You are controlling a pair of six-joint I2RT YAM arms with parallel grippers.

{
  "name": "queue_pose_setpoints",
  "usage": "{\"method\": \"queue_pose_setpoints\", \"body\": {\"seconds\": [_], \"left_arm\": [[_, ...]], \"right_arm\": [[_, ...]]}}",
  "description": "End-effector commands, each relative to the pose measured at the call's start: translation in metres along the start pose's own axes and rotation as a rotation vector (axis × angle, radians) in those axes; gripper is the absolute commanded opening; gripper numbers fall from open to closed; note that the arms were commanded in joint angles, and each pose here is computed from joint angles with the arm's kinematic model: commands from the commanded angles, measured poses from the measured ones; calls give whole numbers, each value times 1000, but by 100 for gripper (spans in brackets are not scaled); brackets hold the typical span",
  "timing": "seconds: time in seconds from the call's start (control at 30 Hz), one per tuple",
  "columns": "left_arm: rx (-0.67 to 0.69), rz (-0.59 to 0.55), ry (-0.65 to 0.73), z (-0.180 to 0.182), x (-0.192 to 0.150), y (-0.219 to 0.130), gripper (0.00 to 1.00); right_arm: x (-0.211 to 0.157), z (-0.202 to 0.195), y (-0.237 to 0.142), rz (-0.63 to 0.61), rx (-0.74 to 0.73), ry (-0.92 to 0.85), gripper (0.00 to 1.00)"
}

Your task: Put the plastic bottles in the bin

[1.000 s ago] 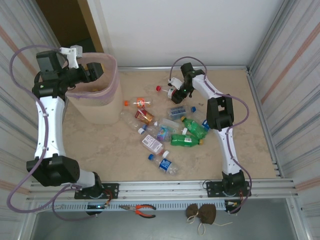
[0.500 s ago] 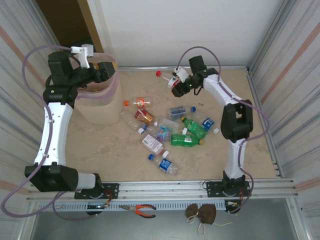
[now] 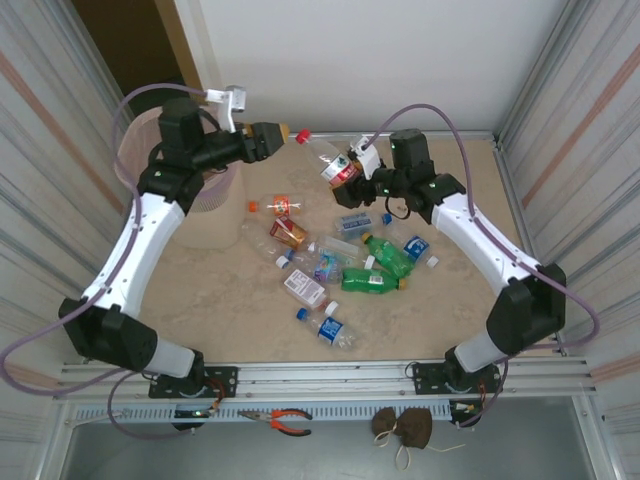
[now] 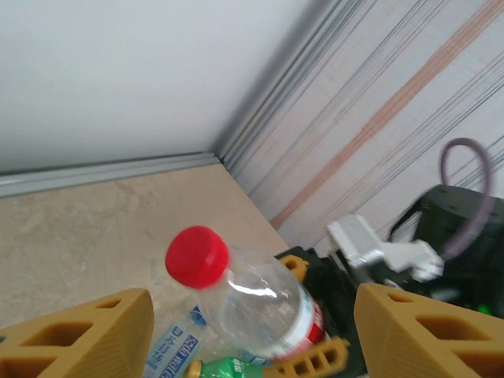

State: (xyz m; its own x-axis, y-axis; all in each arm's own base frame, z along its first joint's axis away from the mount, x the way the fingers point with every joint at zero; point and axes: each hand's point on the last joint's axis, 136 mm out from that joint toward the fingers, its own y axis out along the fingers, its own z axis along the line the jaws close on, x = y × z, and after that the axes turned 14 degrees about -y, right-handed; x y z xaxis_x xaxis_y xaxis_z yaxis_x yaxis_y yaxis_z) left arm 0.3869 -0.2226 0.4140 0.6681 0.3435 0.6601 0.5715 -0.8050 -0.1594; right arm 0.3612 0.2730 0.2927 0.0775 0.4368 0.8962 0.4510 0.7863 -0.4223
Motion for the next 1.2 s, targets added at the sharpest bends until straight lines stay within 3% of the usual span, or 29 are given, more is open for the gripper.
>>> {"method": "queue_pose_setpoints", "body": {"seconds": [0.0,0.27,0.63,0.73,0.93,1.17], "left_arm": [[-20,-26,-18,-11,8,11,68],[-64,27,-35,-23,-5,32,58],[-89,31,-37,-33,-7,27,31],[-91,25,-29,-36,-6,24,29],[-57,-17,-20,-28,5,13,27],[6,-132,-38,0,42,-26,26]], "right_arm": [[27,11,-18,-87,-21,-12,63],[39,29,-32,-112,-8,-39,63],[38,32,-30,-88,-26,-46,63],[37,32,-29,-83,-30,-45,64],[39,32,-36,-76,-47,-29,90],[37,35,-61,-74,-107,-15,95]]}}
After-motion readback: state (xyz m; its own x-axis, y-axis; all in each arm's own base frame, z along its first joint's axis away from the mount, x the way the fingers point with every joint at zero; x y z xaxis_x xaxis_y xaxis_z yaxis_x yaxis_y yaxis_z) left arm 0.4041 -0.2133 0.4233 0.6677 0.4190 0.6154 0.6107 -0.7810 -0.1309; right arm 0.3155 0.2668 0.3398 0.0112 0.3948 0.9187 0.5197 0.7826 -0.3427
